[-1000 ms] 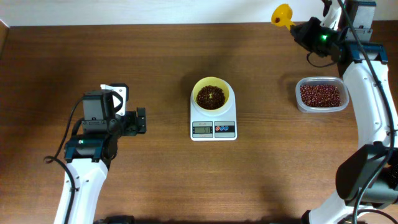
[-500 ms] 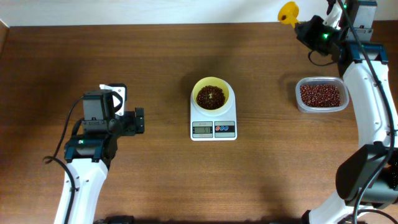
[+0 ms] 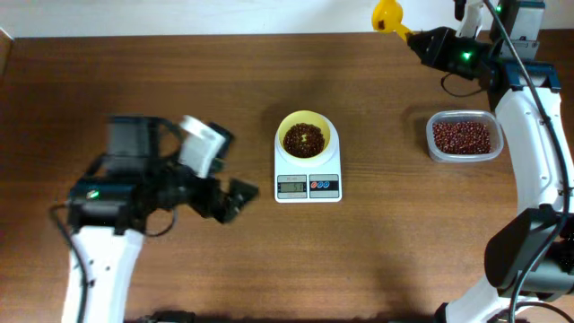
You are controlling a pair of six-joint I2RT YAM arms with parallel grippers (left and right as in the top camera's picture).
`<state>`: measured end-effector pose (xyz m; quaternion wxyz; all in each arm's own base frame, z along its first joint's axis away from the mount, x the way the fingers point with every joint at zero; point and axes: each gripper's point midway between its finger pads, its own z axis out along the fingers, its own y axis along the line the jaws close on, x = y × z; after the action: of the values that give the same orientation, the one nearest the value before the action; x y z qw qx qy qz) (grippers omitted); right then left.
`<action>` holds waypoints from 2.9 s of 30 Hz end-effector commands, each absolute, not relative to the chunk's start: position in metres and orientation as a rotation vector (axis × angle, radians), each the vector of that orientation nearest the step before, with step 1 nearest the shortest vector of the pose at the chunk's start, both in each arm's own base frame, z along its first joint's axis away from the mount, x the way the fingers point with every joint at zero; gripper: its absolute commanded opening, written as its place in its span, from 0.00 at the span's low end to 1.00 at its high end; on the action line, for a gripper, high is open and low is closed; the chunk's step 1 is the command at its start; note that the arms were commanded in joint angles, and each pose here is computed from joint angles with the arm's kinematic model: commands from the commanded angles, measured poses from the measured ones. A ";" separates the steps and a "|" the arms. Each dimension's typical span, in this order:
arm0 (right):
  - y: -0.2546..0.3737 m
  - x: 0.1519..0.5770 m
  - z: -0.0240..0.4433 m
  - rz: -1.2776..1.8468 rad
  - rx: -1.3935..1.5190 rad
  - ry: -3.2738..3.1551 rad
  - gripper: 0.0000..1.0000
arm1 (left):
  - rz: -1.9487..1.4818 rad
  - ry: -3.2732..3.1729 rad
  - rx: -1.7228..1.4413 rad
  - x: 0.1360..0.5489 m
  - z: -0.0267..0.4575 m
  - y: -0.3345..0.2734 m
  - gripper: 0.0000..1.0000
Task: Scoop item into bowl and weigh 50g on scale
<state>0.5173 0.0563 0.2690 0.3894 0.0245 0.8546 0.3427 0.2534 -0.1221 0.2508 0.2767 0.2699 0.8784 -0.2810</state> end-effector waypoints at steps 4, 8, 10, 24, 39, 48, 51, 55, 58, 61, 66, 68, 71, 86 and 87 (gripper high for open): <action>0.073 0.506 0.298 0.987 -0.067 2.097 0.04 | -0.346 2.474 0.826 0.272 0.218 -0.113 0.99; 0.073 0.506 0.298 0.988 -0.066 2.098 0.04 | -0.247 2.427 0.742 0.294 0.226 -0.105 0.99; 0.074 0.505 0.298 0.993 -0.071 2.098 0.04 | -0.248 2.412 0.741 0.297 0.228 -0.106 0.99; 0.122 0.473 0.270 0.853 -0.468 2.176 0.04 | -0.514 2.494 0.750 0.308 0.195 -0.125 0.99; 0.180 0.401 0.222 0.612 -0.884 2.423 0.04 | -0.352 2.534 0.720 0.314 0.189 -0.106 0.99; 0.181 0.392 0.193 0.640 -0.893 2.541 0.04 | -0.352 2.534 0.720 0.314 0.189 -0.106 0.99; 0.183 0.391 0.190 0.604 -0.910 2.550 0.04 | -0.352 2.534 0.720 0.314 0.189 -0.106 0.99; 0.176 0.403 0.178 0.402 -0.928 2.571 0.04 | -0.352 2.534 0.720 0.314 0.189 -0.106 0.99; 0.185 0.408 0.168 0.408 -0.951 2.562 0.04 | -0.352 2.534 0.720 0.314 0.189 -0.106 0.99; 0.193 0.411 0.162 0.411 -0.971 2.552 0.04 | -0.353 2.534 0.720 0.314 0.189 -0.106 0.99; 0.197 0.420 0.164 0.405 -0.965 2.513 0.04 | -0.352 2.534 0.720 0.314 0.189 -0.106 0.99; 0.201 0.417 0.159 0.412 -0.982 2.525 0.04 | -0.352 2.534 0.720 0.314 0.189 -0.106 0.99; 0.216 0.405 0.157 0.425 -1.037 2.526 0.04 | -0.352 2.534 0.720 0.314 0.189 -0.106 0.99; 0.205 0.410 0.149 0.185 -1.058 2.551 0.04 | -0.353 2.534 0.720 0.314 0.189 -0.106 0.99; 0.205 0.408 0.148 0.185 -1.061 2.557 0.04 | -0.353 2.534 0.720 0.314 0.189 -0.106 0.99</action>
<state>0.4071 0.2047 0.1526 0.1884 -0.3744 0.9052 0.0698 0.3133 -0.1089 0.1887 0.2388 0.2688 0.9240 -0.1306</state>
